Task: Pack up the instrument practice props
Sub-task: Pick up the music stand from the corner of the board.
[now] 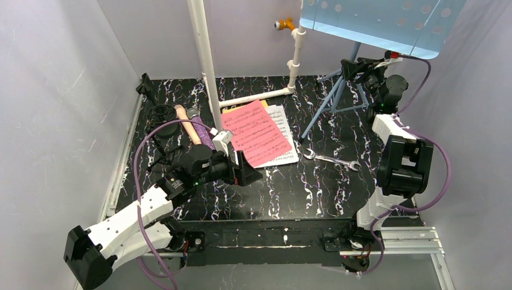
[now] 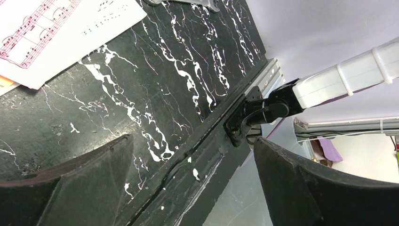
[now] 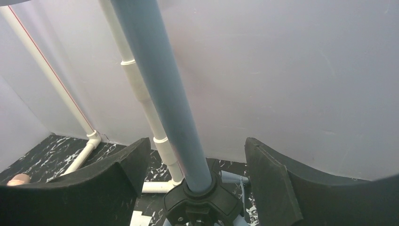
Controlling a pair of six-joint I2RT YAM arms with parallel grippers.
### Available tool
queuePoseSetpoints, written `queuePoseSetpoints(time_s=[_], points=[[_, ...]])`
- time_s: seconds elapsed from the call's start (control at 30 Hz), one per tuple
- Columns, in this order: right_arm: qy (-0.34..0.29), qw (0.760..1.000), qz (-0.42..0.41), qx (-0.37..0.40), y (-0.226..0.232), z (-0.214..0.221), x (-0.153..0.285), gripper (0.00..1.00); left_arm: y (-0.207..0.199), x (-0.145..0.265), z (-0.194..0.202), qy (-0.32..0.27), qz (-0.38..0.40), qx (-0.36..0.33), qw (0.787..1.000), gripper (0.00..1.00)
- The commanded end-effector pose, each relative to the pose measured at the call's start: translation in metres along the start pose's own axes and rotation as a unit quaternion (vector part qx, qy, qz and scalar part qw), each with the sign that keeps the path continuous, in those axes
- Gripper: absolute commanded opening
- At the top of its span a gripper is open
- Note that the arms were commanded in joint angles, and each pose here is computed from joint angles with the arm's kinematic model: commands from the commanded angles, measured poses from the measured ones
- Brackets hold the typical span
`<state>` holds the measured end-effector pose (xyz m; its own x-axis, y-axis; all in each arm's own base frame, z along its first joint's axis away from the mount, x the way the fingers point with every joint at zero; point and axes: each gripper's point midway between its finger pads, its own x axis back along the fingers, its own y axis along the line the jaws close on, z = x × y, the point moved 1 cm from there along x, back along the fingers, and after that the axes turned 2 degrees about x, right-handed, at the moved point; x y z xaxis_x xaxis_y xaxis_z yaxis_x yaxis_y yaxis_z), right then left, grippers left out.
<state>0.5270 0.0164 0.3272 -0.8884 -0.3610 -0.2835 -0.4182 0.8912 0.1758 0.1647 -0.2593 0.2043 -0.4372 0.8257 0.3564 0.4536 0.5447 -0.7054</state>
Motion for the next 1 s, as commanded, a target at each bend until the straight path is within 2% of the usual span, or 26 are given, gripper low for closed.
queuePoseSetpoints(time_s=[0.0,0.27,0.57,0.67,0.87,0.9,0.93,0.97], points=[[-0.058,0.998,-0.007,0.011,0.003,-0.031,-0.007,0.83,-0.014,-0.002,-0.010,-0.001,0.017,0.001,1.000,0.98],[-0.080,0.996,-0.018,0.024,-0.001,-0.041,-0.019,0.82,-0.019,-0.008,-0.014,0.008,0.019,0.014,1.000,0.98],[-0.090,0.992,-0.072,0.047,0.013,-0.048,-0.028,0.67,-0.021,-0.008,-0.016,0.008,0.019,0.021,1.000,0.98],[-0.090,0.991,-0.086,0.046,0.017,-0.047,-0.029,0.57,-0.020,-0.009,-0.015,0.009,0.017,0.026,0.999,0.98],[-0.095,0.986,-0.119,0.063,0.027,-0.052,-0.029,0.26,-0.020,-0.008,-0.013,0.010,0.019,0.027,0.999,0.98],[-0.095,0.985,-0.126,0.073,0.029,-0.054,-0.028,0.20,-0.020,-0.008,-0.013,0.009,0.019,0.027,0.999,0.98],[-0.102,0.980,-0.143,0.094,0.036,-0.062,-0.028,0.06,-0.020,-0.008,-0.013,0.010,0.019,0.027,0.999,0.98],[-0.112,0.974,-0.163,0.114,0.044,-0.075,-0.026,0.01,-0.020,-0.008,-0.012,0.012,0.022,0.026,0.999,0.98]])
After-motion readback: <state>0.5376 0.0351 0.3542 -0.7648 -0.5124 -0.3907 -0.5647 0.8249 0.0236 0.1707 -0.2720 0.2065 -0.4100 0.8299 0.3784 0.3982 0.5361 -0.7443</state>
